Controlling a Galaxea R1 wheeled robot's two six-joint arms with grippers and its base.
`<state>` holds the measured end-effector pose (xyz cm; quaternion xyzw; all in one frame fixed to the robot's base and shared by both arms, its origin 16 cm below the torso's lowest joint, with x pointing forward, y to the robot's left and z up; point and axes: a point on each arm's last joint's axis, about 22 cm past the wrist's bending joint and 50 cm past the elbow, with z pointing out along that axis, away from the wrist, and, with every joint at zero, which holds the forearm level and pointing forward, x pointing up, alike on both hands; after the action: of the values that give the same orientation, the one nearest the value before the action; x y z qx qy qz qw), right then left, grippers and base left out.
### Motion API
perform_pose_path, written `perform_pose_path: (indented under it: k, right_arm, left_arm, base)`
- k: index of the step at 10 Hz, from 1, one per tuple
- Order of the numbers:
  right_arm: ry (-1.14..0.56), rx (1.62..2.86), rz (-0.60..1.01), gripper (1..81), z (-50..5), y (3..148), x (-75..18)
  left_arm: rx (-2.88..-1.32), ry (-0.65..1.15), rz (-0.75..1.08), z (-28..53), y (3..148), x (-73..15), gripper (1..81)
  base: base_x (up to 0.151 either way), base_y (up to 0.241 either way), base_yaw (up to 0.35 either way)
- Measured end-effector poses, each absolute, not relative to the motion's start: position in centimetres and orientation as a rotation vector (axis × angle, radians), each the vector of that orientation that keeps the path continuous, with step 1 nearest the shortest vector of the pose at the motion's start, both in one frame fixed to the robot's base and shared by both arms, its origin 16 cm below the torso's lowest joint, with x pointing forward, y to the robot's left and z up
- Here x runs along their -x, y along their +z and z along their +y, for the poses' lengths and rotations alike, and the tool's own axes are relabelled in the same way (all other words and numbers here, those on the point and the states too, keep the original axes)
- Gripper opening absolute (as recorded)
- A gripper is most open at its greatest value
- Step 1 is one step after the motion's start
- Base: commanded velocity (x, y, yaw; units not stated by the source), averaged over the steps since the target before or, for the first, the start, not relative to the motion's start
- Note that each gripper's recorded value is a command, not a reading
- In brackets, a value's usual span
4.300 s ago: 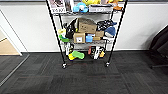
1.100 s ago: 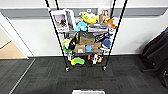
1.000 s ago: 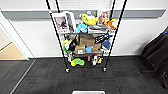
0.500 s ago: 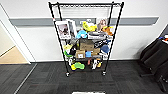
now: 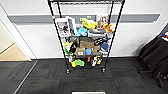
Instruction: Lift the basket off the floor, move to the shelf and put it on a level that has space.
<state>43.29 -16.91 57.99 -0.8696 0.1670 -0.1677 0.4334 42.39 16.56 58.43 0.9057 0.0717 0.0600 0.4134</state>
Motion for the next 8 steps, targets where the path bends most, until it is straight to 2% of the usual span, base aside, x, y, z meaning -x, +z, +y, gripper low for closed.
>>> perform_pose_path:
  k: [3,8]
  right_arm:
    - [-0.412,2.145,0.441,1.0,-16.4,59.2,-41.9]
    - [-0.499,2.106,0.385,1.0,-16.1,65.2,-41.1]
  left_arm:
    - [-2.261,0.138,0.195,16.7,60.0,-40.7,1.0]
    - [-2.248,0.243,0.158,17.2,65.4,-39.6,1.0]
  base:
    - [0.0,0.0,0.0]
    - [0.0,0.0,0.0]
